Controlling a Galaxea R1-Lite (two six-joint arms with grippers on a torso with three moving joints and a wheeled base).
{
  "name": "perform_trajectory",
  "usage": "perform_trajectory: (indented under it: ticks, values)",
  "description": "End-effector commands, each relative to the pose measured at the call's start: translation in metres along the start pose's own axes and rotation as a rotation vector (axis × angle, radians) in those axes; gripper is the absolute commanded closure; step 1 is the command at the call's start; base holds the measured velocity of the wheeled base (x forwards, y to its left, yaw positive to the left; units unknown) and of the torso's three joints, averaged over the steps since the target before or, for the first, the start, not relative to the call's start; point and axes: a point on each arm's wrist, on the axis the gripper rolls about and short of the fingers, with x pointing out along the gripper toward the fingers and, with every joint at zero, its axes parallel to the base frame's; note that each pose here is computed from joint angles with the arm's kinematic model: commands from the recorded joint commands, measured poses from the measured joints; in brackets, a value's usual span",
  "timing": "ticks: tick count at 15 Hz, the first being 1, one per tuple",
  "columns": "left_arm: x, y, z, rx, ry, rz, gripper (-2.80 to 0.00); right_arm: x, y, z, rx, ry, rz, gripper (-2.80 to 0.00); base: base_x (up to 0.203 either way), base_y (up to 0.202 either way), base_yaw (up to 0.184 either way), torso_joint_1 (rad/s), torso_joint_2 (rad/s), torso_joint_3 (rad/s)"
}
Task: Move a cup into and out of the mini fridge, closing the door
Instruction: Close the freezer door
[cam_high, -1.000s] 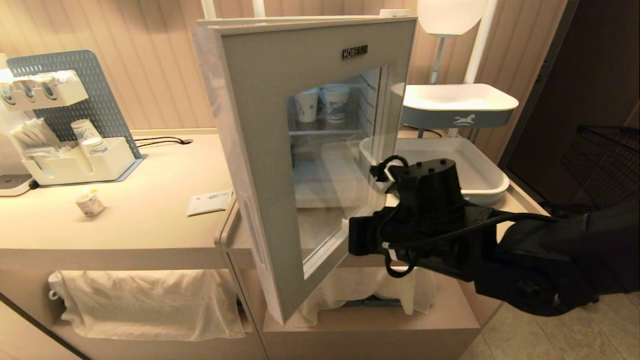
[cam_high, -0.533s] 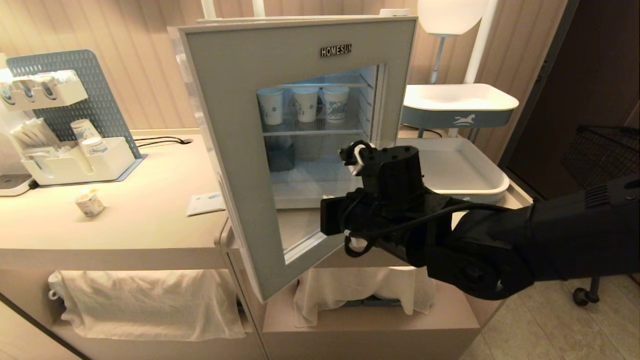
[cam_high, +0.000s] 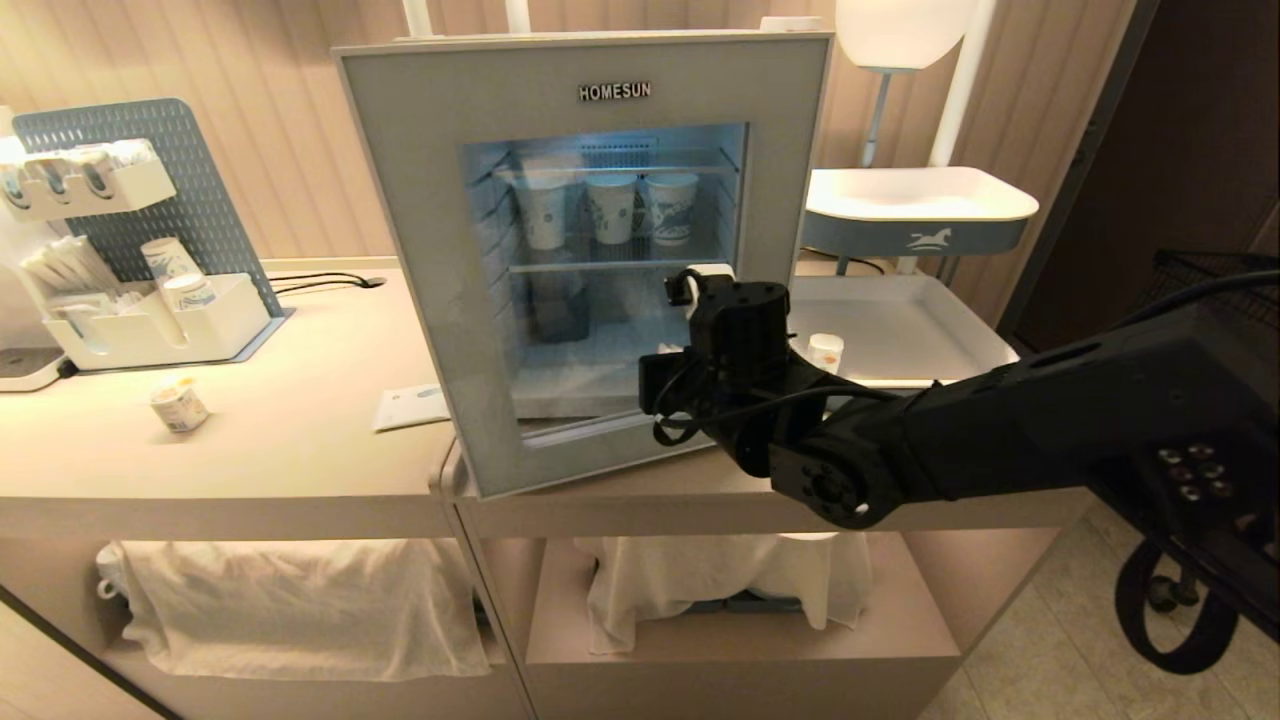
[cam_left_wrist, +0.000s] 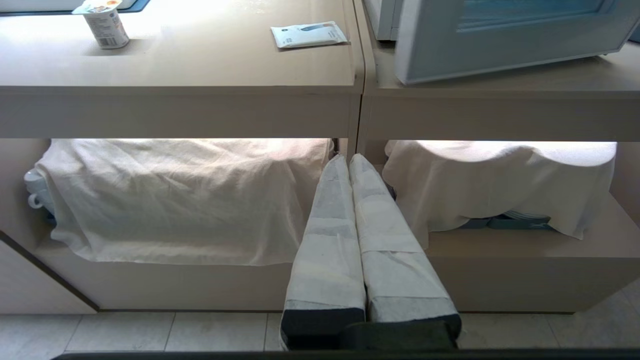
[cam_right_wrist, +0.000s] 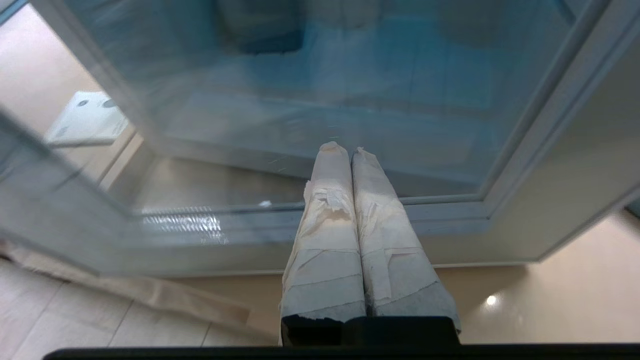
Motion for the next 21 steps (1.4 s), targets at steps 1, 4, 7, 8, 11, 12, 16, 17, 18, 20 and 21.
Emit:
perform_trajectory:
  ticks: [1,4,7,8,11,12,16,17,18,20,21]
  values:
    - [0.0,0.0,0.0,0.0,0.001,0.001,0.0,0.025,0.007,-0.022,-0.019,-0.002,-0.046,0.0,0.0,0.0,0.0,0.0,0.0,0.0]
    - [0.0,0.0,0.0,0.0,0.001,0.001,0.0,0.039,0.011,-0.024,-0.034,-0.036,-0.092,0.0,0.0,0.0,0.0,0.0,0.0,0.0]
    - [0.0,0.0,0.0,-0.001,0.001,0.001,0.0,0.045,0.014,-0.021,-0.042,-0.056,-0.092,0.0,0.0,0.0,0.0,0.0,0.0,0.0]
    - [0.0,0.0,0.0,-0.002,0.001,0.001,0.0,0.046,0.015,-0.019,-0.041,-0.065,-0.092,0.0,0.0,0.0,0.0,0.0,0.0,0.0]
    - [0.0,0.0,0.0,-0.002,0.001,0.001,0.0,0.048,0.017,-0.011,-0.054,-0.091,-0.09,0.0,0.0,0.0,0.0,0.0,0.0,0.0]
    - [0.0,0.0,0.0,-0.002,0.001,0.001,0.0,0.048,0.017,-0.009,-0.057,-0.095,-0.091,0.0,0.0,0.0,0.0,0.0,0.0,0.0]
    - [0.0,0.0,0.0,-0.002,0.001,0.001,0.0,0.048,0.013,-0.007,-0.055,-0.098,-0.1,0.0,0.0,0.0,0.0,0.0,0.0,0.0]
    - [0.0,0.0,0.0,-0.002,0.001,0.001,0.0,0.049,0.012,-0.007,-0.055,-0.098,-0.102,0.0,0.0,0.0,0.0,0.0,0.0,0.0]
    - [0.0,0.0,0.0,-0.002,0.001,0.001,0.0,0.05,0.01,-0.006,-0.054,-0.101,-0.107,0.0,0.0,0.0,0.0,0.0,0.0,0.0]
    - [0.0,0.0,0.0,-0.002,0.001,0.001,0.0,0.052,0.007,-0.005,-0.054,-0.102,-0.114,0.0,0.0,0.0,0.0,0.0,0.0,0.0]
    - [0.0,0.0,0.0,-0.002,0.001,0.001,0.0,0.052,0.006,-0.004,-0.053,-0.103,-0.117,0.0,0.0,0.0,0.0,0.0,0.0,0.0]
